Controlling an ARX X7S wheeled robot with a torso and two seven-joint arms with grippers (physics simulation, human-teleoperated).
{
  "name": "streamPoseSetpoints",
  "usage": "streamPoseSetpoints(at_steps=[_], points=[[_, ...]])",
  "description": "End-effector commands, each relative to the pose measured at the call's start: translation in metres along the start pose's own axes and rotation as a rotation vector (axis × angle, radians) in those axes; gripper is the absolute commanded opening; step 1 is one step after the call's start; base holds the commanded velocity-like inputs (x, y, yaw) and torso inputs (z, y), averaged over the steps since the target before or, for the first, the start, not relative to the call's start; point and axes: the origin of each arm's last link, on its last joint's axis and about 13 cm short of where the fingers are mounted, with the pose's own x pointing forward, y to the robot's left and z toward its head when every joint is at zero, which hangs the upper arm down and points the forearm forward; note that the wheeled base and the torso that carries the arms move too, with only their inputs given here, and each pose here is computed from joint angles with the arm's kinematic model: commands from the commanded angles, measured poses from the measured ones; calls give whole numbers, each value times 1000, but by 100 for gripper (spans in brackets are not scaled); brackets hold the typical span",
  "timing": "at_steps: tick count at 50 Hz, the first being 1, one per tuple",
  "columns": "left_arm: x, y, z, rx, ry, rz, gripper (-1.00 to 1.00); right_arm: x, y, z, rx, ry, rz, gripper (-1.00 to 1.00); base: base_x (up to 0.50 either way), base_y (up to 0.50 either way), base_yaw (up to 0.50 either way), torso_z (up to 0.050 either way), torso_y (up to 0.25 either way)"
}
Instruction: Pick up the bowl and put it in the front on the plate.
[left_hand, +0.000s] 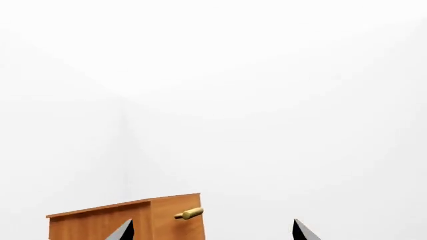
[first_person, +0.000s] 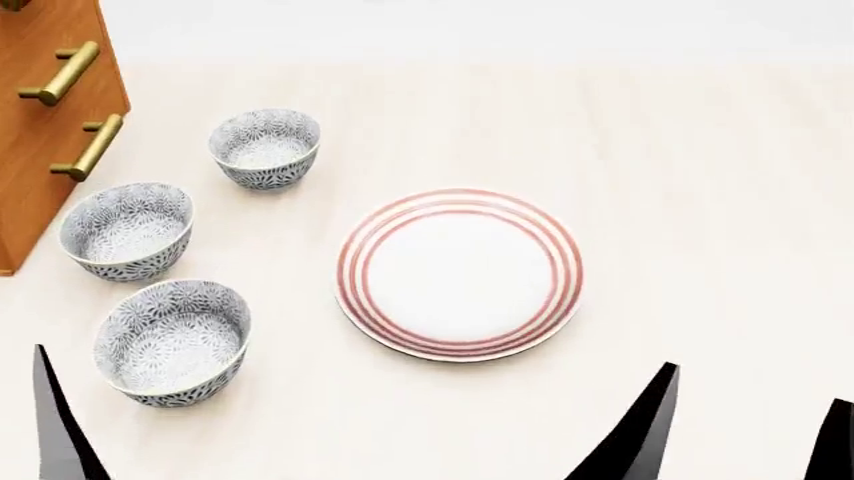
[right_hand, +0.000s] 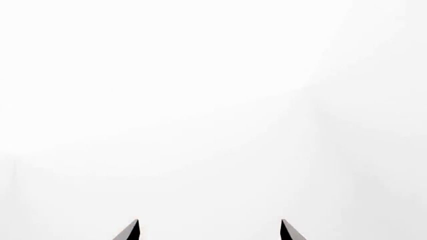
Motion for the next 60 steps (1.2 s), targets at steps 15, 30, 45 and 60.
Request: streamPoseSetpoints(at_steps=[15, 30, 45, 60], points=[[2, 5, 11, 24, -68, 27, 100, 5, 3, 10, 8, -59, 15, 100, 500, -110, 0, 0, 0], [2, 4, 11, 21, -62, 21, 100, 5, 4, 11, 1, -53, 23, 100, 500, -110, 0, 0, 0], [2, 3, 11, 21, -54, 16, 100, 3, 4, 10, -4, -48, 29, 100, 500, -110, 0, 0, 1], [1, 2, 10, 14, -45, 7, 100, 1, 6, 10, -2, -43, 48, 100, 497, -110, 0, 0, 0]])
